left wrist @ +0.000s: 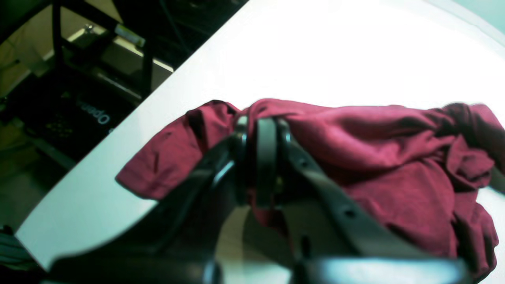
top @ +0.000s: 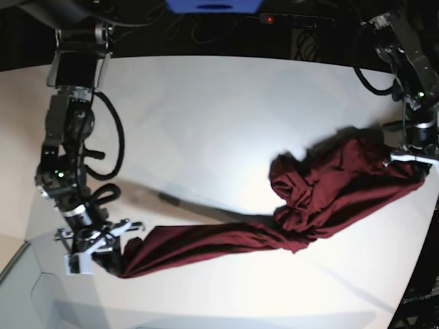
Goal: Layout the t-shirt on the table in an organized manner, then fold the t-shirt properly
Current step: 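Pull the shirt apart with both grippers, stretching it flat lengthwise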
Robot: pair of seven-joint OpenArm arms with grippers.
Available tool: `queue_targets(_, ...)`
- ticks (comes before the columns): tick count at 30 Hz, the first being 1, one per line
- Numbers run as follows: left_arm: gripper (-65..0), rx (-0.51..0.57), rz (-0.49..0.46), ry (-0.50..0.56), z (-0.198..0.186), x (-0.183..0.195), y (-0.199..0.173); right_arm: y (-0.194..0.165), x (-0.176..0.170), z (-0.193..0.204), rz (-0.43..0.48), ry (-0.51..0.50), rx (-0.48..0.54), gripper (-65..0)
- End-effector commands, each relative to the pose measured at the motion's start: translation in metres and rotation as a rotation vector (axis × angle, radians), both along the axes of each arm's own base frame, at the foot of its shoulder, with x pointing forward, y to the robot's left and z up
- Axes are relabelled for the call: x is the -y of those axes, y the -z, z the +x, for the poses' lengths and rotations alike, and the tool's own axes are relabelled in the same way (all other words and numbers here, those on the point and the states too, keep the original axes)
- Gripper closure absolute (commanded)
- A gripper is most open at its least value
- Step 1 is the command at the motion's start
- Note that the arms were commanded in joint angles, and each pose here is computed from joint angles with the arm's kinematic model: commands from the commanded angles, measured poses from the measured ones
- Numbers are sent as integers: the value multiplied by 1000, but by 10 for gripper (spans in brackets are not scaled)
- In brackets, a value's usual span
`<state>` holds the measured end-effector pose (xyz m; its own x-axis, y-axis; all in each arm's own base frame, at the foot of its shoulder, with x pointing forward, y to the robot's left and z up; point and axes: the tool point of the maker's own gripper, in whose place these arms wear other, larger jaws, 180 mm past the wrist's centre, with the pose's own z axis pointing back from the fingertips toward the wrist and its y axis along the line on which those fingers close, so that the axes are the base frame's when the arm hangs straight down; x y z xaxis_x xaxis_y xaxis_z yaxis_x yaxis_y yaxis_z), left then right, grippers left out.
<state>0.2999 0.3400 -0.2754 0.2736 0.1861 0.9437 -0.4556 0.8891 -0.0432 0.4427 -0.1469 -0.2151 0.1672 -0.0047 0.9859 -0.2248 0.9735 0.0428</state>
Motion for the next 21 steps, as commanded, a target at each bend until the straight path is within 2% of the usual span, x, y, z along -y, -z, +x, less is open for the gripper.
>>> queue_targets(1, -3, 73, 51, -1, 6, -6, -27, -35, 10, 7, 7, 14, 103, 0)
queue_targets(5, -3, 86, 70, 1, 7, -7, -35, -56, 65, 16, 8, 137, 142, 0)
queue_targets(10, -3, 90, 83, 4, 7, -9, -39, -52, 144, 25, 81, 312, 112, 0)
queue_targets(18, -3, 98, 78, 8, 9, -6, -40, -66, 252, -5, 191, 563, 162, 0)
queue_targets(21, -3, 97, 75, 12, 9, -4, -39, -65, 272, -19, 200, 615, 170, 0)
